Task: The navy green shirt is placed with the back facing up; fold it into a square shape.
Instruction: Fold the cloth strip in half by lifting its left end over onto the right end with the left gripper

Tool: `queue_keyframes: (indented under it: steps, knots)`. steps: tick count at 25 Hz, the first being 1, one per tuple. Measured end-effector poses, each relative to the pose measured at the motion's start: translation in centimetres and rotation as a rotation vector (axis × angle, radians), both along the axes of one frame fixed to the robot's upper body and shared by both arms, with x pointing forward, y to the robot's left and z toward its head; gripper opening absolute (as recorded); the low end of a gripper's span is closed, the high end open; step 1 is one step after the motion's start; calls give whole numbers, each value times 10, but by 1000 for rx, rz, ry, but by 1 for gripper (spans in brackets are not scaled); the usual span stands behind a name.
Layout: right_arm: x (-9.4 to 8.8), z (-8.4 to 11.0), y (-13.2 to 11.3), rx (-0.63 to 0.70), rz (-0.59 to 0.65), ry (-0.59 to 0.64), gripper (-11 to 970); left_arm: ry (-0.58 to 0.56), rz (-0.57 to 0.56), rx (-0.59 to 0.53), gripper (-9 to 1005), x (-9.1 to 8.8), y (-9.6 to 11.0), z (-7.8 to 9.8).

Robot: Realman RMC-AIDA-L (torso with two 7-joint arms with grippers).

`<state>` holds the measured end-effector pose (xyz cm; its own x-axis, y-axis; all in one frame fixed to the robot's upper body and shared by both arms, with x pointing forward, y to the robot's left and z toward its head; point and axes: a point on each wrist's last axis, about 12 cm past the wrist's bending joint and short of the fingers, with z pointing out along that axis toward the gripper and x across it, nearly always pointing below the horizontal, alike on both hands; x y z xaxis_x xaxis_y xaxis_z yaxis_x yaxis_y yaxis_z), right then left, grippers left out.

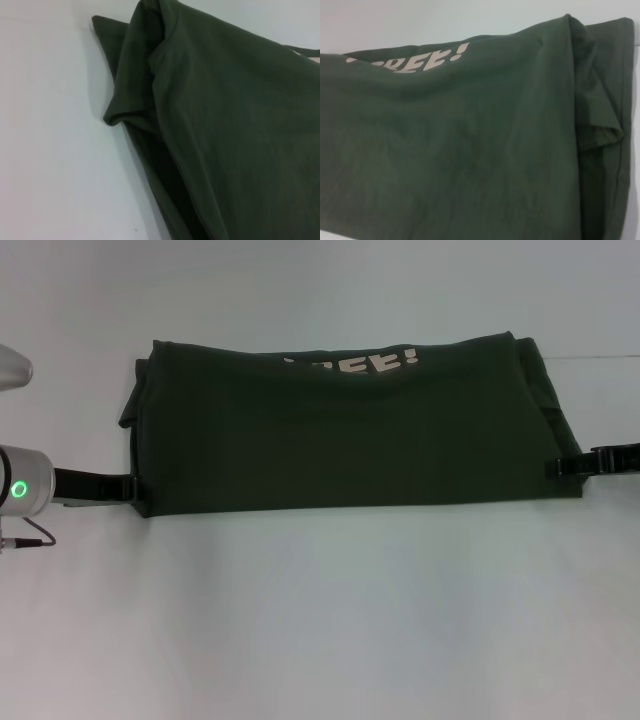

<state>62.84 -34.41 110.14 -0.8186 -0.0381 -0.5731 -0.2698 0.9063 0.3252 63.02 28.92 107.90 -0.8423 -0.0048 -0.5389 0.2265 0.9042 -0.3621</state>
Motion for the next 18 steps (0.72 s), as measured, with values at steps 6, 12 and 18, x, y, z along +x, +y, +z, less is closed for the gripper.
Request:
queue_keyframes:
  steps: [6, 12, 18]
  knots:
    - [1, -5, 5, -7, -6, -3, 796, 1, -1, -1, 29, 0, 0, 0]
    - [1, -8, 11, -15, 3, -3, 795, 1, 0, -2, 29, 0, 0, 0]
    - [1, -11, 12, -22, -6, -5, 795, 0, 1, -1, 29, 0, 0, 0]
